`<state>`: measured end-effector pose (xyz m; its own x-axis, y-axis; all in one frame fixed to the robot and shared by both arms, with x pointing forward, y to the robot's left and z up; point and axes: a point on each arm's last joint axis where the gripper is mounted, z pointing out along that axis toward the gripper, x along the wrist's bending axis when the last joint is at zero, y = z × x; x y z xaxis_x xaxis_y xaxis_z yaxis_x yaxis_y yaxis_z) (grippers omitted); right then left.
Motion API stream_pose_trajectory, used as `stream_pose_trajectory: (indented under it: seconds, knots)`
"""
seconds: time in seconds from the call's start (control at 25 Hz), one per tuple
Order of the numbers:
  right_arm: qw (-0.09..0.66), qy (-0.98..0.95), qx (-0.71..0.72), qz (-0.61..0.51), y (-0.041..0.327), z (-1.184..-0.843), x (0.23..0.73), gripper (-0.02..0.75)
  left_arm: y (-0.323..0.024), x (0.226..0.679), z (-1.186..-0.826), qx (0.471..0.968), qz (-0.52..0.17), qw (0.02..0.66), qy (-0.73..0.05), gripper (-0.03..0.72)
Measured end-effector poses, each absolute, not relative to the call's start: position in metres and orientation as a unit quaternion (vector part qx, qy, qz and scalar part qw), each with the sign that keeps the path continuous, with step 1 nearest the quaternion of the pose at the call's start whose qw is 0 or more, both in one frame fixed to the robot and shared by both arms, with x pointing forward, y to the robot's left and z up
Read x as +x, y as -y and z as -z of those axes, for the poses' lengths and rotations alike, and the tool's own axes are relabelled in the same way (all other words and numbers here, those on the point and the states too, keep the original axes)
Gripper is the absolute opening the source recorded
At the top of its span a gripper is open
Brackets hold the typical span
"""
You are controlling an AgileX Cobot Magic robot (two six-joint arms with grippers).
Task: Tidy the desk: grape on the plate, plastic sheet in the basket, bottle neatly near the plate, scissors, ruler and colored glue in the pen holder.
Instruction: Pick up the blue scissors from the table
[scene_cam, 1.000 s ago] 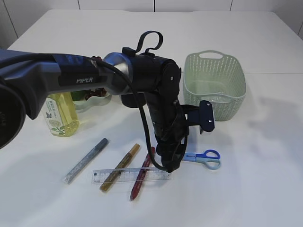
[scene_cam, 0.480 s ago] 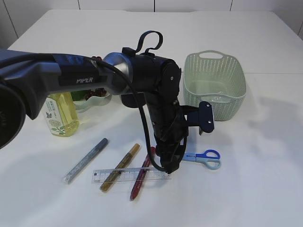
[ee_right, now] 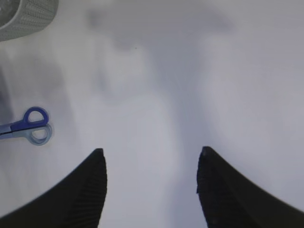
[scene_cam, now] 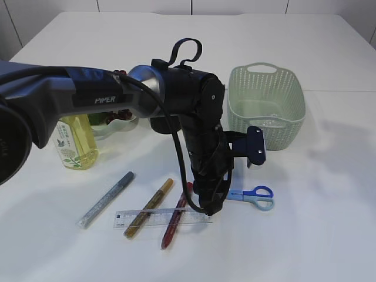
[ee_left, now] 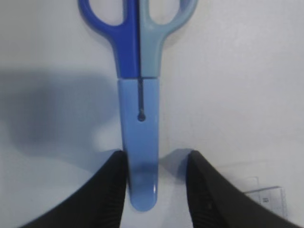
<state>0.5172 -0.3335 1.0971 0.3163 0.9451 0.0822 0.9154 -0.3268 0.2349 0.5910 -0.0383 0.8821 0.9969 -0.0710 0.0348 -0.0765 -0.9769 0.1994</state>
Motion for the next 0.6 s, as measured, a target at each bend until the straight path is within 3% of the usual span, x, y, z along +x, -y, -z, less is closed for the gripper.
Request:
stream_pose_trajectory:
  seconds: [0.6]
  knots:
    - [0.072,-0.576,0.808,-0.102,0.3335,-1.0971,0.5172,0.475,0.0386,0.5908,-0.8822,0.994,-0.013,0.102,0.036,0.309]
